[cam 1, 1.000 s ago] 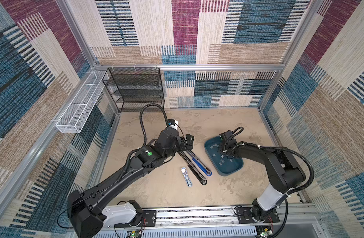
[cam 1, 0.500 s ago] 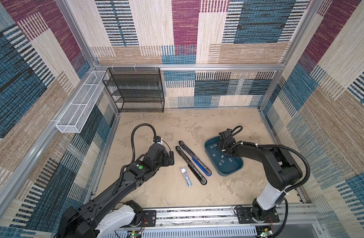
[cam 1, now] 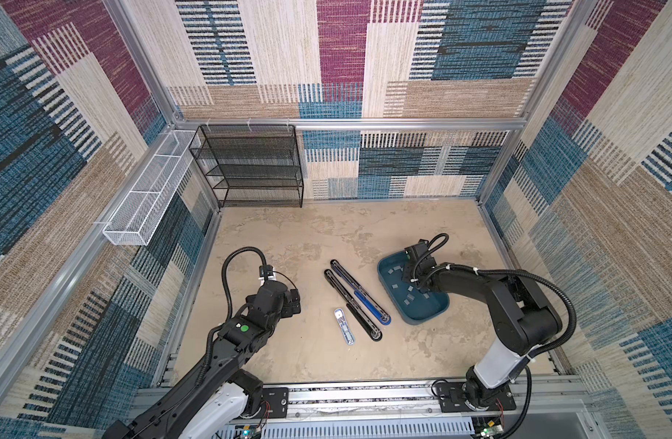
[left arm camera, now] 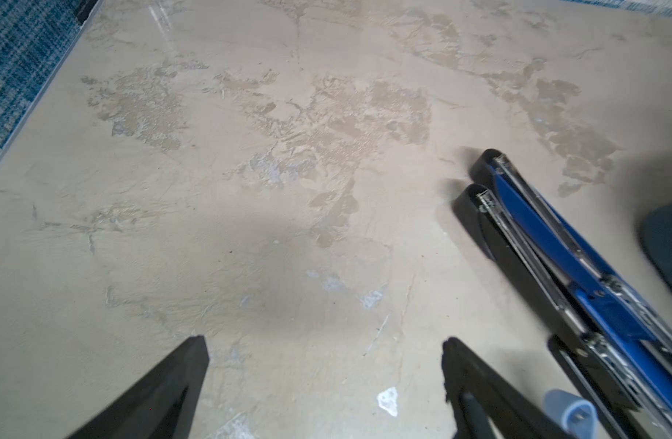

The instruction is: Load the staples into the stapler

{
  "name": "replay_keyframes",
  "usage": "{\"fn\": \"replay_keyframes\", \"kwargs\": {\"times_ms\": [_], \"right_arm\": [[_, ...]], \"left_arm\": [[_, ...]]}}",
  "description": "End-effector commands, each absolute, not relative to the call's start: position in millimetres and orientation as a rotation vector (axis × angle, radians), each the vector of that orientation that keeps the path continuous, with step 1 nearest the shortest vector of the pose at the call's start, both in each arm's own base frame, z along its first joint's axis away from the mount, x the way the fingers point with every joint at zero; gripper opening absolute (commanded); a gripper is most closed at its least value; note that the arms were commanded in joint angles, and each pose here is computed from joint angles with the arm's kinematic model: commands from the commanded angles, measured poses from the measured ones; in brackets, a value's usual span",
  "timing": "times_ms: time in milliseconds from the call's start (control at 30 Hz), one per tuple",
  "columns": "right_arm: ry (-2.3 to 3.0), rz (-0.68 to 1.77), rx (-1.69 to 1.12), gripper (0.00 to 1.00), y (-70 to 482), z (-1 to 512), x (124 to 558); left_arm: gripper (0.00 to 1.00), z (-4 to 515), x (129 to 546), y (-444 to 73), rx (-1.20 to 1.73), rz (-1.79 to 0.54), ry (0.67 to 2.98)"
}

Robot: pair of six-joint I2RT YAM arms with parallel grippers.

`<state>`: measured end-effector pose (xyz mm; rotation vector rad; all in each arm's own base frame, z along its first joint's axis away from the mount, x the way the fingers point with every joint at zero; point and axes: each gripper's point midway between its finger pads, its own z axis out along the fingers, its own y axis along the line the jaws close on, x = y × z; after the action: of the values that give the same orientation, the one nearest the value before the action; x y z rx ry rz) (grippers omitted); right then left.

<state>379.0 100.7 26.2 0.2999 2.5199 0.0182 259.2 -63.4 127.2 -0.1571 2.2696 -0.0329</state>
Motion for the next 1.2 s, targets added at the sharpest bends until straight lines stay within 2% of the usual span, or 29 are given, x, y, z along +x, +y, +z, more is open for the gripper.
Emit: {"fn": "replay_keyframes", "kwargs": {"times_ms": [0, 400, 667, 1000, 1167], "right_arm": [[2.602, 0.009, 0.276, 0.22, 102.6, 12.9, 363.4], [2.605, 0.025, 0.252, 0.25, 109.3, 12.7, 359.9], [2.605, 0.018, 0.255, 0.17, 108.4, 13.3, 358.8], [2.558, 0.038, 0.244, 0.15, 109.4, 29.7, 359.0], [2.482, 0.114, 0.194, 0.15, 118.9, 58.8, 359.2]], "left_arm": [[0.99, 127.4, 265.6, -58.1, -0.169, 0.000, 2.245], [0.99, 124.1, 269.1, -58.1, -0.172, -0.006, 2.241], [0.99, 123.1, 270.0, -61.2, -0.160, -0.023, 2.243], [0.99, 119.8, 273.5, -68.5, -0.125, -0.051, 2.257], [0.99, 112.7, 277.2, -87.9, -0.017, -0.120, 2.306]]}}
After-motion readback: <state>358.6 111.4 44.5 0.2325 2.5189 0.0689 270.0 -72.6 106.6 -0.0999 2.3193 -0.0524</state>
